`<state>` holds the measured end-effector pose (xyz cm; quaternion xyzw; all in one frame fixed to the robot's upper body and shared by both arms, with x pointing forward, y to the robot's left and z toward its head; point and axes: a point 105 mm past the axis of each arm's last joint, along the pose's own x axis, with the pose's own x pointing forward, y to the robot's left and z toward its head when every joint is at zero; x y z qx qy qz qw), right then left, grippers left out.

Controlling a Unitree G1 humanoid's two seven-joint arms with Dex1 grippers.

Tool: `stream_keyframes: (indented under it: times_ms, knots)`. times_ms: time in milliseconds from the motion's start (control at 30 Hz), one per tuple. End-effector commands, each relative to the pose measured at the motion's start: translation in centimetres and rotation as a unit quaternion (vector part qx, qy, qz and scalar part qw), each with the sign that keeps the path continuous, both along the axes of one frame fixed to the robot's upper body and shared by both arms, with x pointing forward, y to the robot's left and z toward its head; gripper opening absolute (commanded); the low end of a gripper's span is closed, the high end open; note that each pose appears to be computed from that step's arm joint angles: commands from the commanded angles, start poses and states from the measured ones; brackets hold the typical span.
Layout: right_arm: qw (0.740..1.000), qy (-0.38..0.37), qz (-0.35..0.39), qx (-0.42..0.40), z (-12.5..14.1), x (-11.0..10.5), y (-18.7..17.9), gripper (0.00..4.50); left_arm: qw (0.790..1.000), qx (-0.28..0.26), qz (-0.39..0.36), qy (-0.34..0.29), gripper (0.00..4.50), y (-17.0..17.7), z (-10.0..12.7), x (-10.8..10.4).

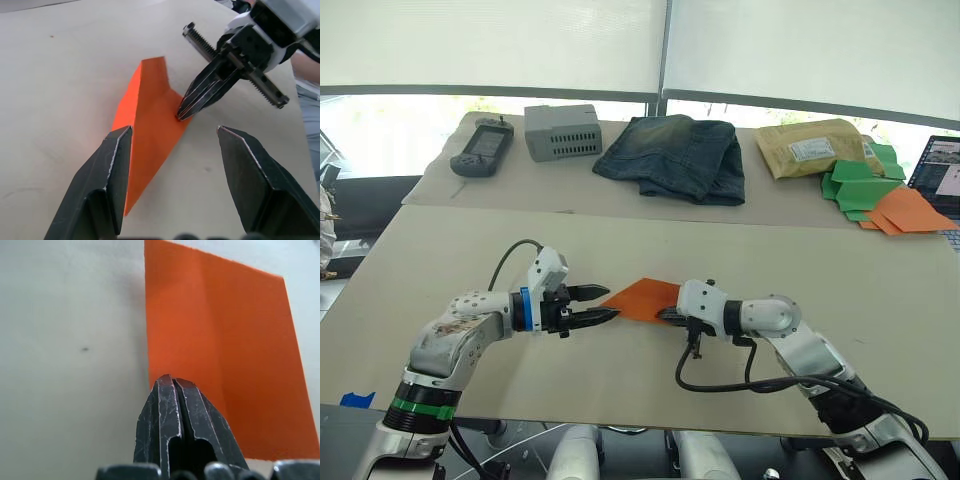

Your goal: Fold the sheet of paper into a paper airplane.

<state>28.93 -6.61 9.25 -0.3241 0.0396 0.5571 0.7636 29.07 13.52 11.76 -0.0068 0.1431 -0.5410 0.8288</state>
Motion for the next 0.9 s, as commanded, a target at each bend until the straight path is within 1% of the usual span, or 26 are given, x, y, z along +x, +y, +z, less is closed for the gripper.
stream_keyframes:
  times_ms: [33,133,233,367,500,533,567,633,700,800,900]
  knots:
    - [0.998,-0.056,0.010,0.016,2.2,-0.1,0.3,0.04,0.999,-0.025,0.003,-0.025,2.86,0.4,1.9,0.8]
    - [0.997,-0.073,0.010,0.020,2.5,0.1,0.8,0.04,0.999,-0.035,0.004,-0.022,2.86,0.2,2.2,1.3]
    - [0.998,-0.069,0.001,0.010,1.7,0.5,0.8,0.04,0.998,-0.053,0.011,-0.014,2.86,0.1,2.8,2.1]
    - [0.999,-0.042,-0.031,-0.007,-0.2,1.0,-0.1,0.04,0.996,-0.081,0.031,0.000,2.86,0.2,4.0,3.5]
    - [0.999,-0.027,-0.034,-0.007,-0.9,0.8,-0.3,0.04,0.995,-0.093,0.045,0.013,2.86,0.5,4.7,4.3]
    - [0.999,-0.020,-0.038,-0.008,-1.2,0.7,-0.4,0.00,0.994,-0.089,0.054,0.018,2.45,0.7,4.6,4.7]
    - [0.999,-0.015,-0.038,-0.009,-1.4,0.6,-0.5,0.00,0.995,-0.080,0.057,0.017,2.31,0.8,4.4,4.8]
    - [0.999,-0.011,-0.039,-0.011,-1.7,0.5,-0.6,0.00,0.996,-0.062,0.061,0.016,1.67,1.0,4.0,5.0]
    - [0.999,-0.010,-0.040,-0.011,-1.8,0.5,-0.6,0.00,0.997,-0.025,0.071,0.016,0.91,1.1,2.7,5.4]
    - [0.999,-0.010,-0.041,-0.011,-1.9,0.5,-0.5,0.00,0.998,0.006,0.058,0.019,0.03,0.6,1.3,5.1]
    - [0.999,-0.010,-0.040,-0.013,-1.9,0.5,-0.5,0.00,0.999,0.029,0.030,0.019,0.03,-0.3,0.2,4.5]
